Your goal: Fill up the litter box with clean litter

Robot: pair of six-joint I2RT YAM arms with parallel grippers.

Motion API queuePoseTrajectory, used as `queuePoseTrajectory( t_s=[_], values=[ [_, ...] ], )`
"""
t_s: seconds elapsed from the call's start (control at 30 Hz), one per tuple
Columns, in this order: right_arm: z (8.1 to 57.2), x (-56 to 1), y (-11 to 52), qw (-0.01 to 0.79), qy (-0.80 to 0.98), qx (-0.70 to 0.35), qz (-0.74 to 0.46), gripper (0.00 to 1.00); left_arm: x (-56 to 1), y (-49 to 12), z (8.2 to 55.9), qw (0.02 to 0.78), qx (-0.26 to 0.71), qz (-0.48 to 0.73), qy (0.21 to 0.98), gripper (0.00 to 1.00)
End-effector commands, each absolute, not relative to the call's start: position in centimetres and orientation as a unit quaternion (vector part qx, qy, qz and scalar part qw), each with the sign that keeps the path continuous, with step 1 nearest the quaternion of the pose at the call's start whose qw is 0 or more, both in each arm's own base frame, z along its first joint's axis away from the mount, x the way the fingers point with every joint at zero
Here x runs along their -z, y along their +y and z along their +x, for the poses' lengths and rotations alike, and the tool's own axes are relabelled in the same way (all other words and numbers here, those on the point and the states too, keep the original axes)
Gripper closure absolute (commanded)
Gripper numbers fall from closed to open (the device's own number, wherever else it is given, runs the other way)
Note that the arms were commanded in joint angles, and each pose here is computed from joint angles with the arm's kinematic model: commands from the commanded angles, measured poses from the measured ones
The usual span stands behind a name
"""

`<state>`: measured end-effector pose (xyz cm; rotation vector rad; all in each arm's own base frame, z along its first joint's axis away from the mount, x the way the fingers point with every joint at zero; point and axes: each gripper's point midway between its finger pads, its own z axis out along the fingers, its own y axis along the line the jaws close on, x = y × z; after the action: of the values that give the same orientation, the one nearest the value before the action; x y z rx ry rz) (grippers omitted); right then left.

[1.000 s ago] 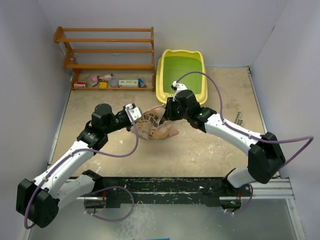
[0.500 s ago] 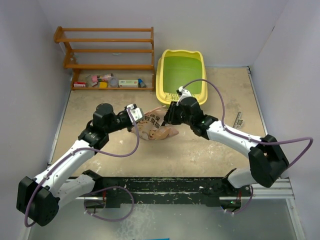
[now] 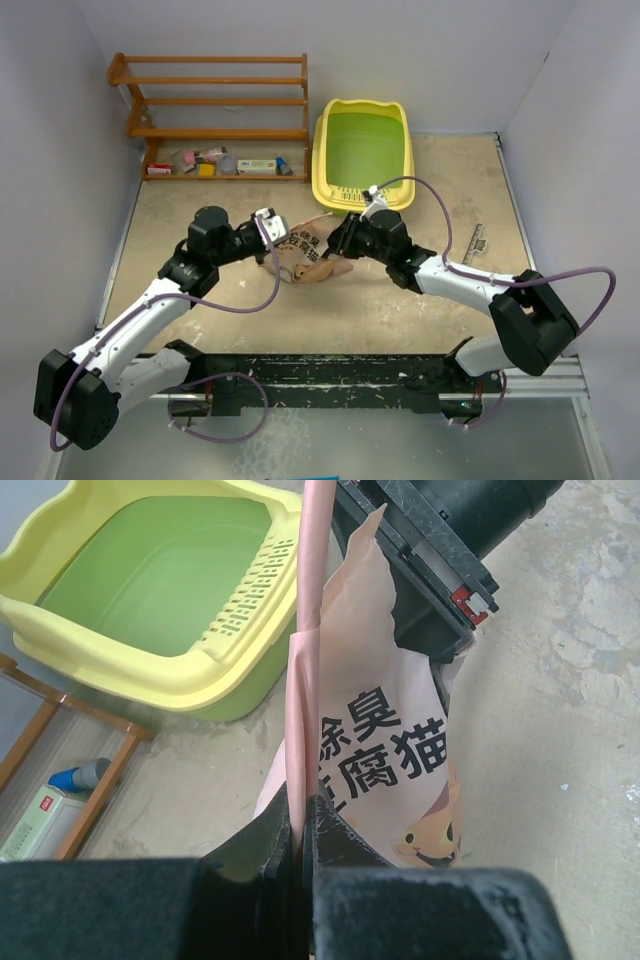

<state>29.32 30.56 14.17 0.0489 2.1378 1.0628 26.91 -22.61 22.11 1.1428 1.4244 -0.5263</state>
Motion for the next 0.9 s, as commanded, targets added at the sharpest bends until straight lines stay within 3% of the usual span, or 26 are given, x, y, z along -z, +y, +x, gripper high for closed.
queuePoseTrajectory(
  t_s=[0.0,0.87],
  values=[
    [26.4,-18.2,34.2,0.316,0.779,-0.542,-0.001,1.0,-23.4,-23.1,27.1,0.592,0.233,0.485,0.599,1.0],
    [27.1,-21.3,28.9,0.384,0.72,-0.575,0.06,1.0,-24.2,-22.6,27.3,0.607,0.22,0.475,0.598,0.98]
  ],
)
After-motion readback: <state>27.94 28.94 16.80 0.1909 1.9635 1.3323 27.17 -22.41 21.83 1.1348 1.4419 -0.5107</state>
